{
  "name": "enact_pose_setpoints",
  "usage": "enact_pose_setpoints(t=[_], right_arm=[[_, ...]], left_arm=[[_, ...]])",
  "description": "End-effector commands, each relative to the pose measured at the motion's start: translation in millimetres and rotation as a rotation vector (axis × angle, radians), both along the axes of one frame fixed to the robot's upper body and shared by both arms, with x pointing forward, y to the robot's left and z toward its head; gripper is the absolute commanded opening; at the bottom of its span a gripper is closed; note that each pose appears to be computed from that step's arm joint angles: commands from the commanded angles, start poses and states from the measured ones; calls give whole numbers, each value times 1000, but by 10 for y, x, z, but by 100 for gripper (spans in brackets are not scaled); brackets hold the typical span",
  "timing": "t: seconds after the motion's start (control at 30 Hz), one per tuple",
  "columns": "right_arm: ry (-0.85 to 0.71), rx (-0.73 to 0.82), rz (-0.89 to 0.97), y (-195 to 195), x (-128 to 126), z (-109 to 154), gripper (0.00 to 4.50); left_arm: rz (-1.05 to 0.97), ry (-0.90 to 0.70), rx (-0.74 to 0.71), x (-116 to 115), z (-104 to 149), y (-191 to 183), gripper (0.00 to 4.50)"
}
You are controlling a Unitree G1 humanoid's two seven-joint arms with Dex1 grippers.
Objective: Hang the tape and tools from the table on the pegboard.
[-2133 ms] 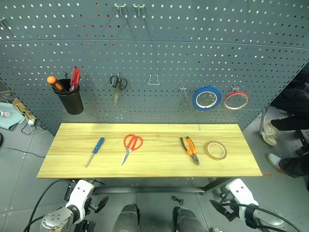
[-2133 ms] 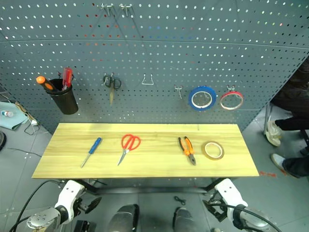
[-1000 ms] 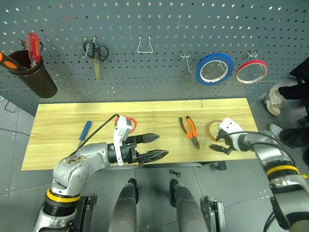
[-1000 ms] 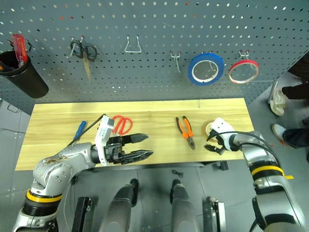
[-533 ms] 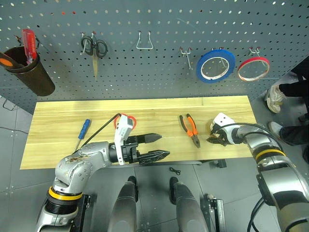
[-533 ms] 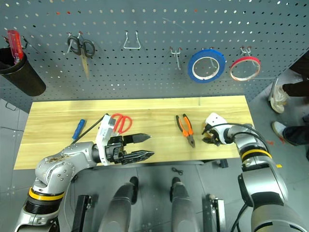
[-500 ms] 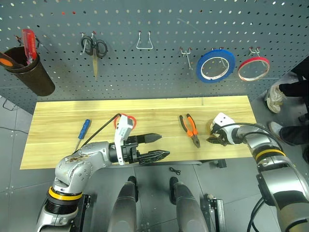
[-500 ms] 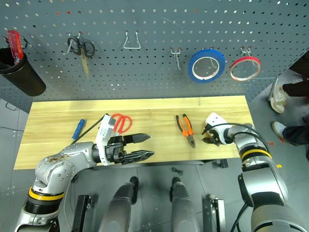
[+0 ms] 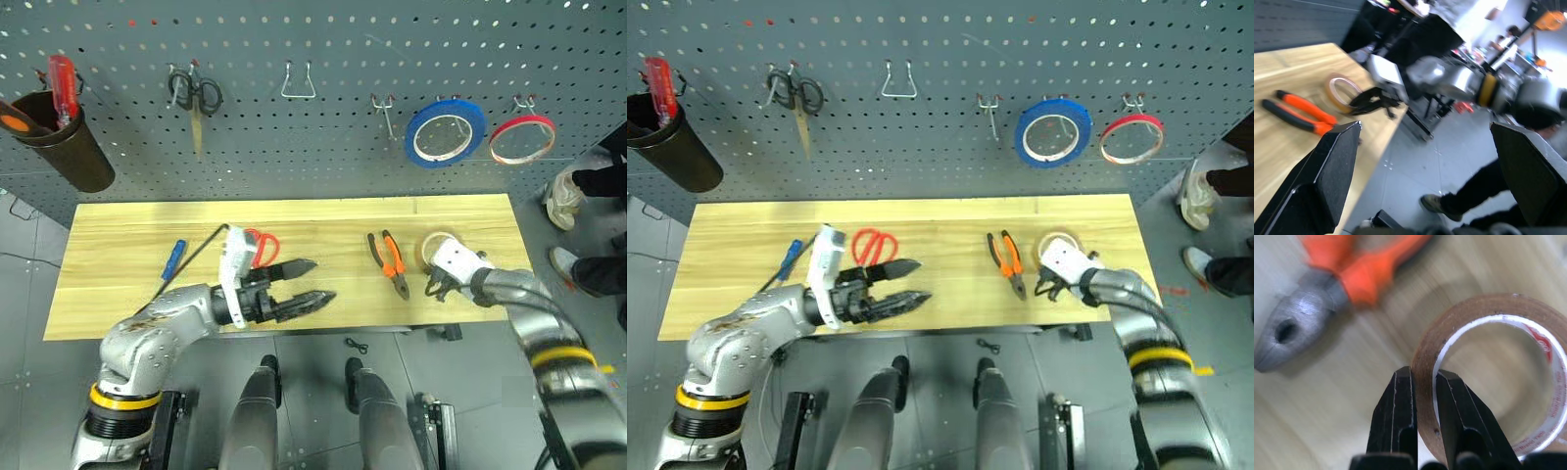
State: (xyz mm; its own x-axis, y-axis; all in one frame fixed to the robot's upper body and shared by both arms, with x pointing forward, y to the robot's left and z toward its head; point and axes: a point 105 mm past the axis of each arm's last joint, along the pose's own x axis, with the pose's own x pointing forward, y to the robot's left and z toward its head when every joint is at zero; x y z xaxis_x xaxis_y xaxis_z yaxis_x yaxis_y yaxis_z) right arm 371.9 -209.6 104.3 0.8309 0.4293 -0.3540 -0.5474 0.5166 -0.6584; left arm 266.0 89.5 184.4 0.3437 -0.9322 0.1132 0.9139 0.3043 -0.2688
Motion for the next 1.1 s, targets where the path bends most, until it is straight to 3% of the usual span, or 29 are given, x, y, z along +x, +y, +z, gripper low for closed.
enact_pose_setpoints(t=[0.03,0.13,0.27,0.63,0.87,0.93,1.1], right_arm=[[-389,43,142,639,-410,889,24],[-574,47,214,988,-659,1224,24],[-796,40,238,1237,-638,1622,24],[-672,78,110,965,-64,1523,24],[-644,108,76,937,55,1492,24],[-631,126,75,938,78,1485,127],[-598,122,93,910,18,1383,302]], left_arm=[[92,-39,-157,-6,425,188,450],[156,-48,-257,42,650,288,450],[222,-68,-360,119,859,367,450],[224,-99,-354,103,953,353,450],[217,-99,-350,97,953,340,450],[214,-100,-348,106,956,339,450],[199,-95,-332,106,934,327,450]])
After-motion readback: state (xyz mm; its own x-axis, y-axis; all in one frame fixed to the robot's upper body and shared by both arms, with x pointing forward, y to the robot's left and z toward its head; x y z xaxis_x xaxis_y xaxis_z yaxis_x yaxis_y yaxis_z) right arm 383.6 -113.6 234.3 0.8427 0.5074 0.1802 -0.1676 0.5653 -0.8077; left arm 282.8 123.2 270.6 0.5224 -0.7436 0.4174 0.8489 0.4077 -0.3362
